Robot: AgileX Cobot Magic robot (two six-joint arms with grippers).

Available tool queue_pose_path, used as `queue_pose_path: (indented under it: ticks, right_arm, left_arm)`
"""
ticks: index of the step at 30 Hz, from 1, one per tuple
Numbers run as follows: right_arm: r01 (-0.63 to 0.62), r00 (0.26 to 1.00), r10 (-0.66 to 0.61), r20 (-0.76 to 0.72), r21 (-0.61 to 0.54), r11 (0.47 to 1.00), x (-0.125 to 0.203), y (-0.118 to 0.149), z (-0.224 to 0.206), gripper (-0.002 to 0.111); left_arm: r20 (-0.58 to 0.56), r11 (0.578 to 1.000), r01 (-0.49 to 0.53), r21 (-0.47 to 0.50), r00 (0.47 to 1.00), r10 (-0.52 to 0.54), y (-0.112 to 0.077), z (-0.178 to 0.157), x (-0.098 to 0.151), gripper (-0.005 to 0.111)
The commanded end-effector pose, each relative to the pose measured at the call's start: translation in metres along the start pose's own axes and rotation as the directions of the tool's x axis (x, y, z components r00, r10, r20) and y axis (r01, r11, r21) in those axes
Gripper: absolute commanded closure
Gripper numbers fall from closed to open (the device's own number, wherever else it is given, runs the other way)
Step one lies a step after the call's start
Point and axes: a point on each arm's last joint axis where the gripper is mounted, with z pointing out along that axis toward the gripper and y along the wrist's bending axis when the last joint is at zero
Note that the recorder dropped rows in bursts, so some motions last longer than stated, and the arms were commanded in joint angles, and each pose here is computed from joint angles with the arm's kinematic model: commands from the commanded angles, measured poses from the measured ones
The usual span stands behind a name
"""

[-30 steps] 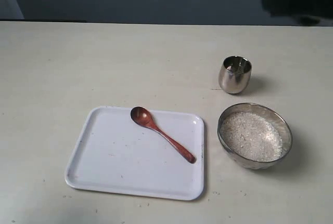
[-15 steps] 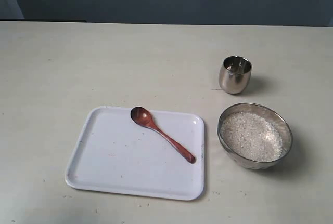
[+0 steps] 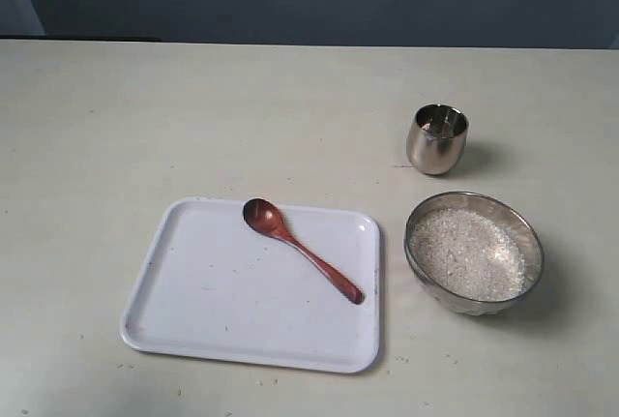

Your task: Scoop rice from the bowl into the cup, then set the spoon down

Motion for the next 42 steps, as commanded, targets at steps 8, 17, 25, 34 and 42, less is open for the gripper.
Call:
queue_pose_path:
  ticks: [8, 17, 25, 34, 42]
  right_arm:
    - [-0.053, 0.981, 0.057, 0.184, -0.031, 0.998, 0.02, -0.005, 0.01, 0.066]
    - [0.03, 0.994, -0.03, 0.101, -0.003, 1.0, 0.028, -0.007, 0.011, 0.066]
    - [-0.012, 1.0, 0.012, 0.027, 0.003, 1.0, 0.035, -0.008, 0.012, 0.066]
    - [-0.012, 1.0, 0.012, 0.027, 0.003, 1.0, 0.035, -0.008, 0.012, 0.066]
    - [-0.013, 0.999, 0.012, 0.029, 0.003, 1.0, 0.034, -0.008, 0.012, 0.066]
  left_arm:
    - [0.017, 1.0, -0.005, 0.012, 1.0, 0.004, -0.001, -0.001, -0.002, 0.106]
    - [0.017, 1.0, -0.005, 0.012, 1.0, 0.004, -0.001, -0.001, -0.002, 0.106]
    - [0.017, 1.0, -0.005, 0.012, 1.0, 0.004, -0.001, -0.001, -0.002, 0.106]
    - [0.017, 1.0, -0.005, 0.012, 1.0, 0.004, -0.001, -0.001, -0.002, 0.106]
    - [0.017, 1.0, -0.005, 0.012, 1.0, 0.004, -0.001, -0.001, -0.002, 0.106]
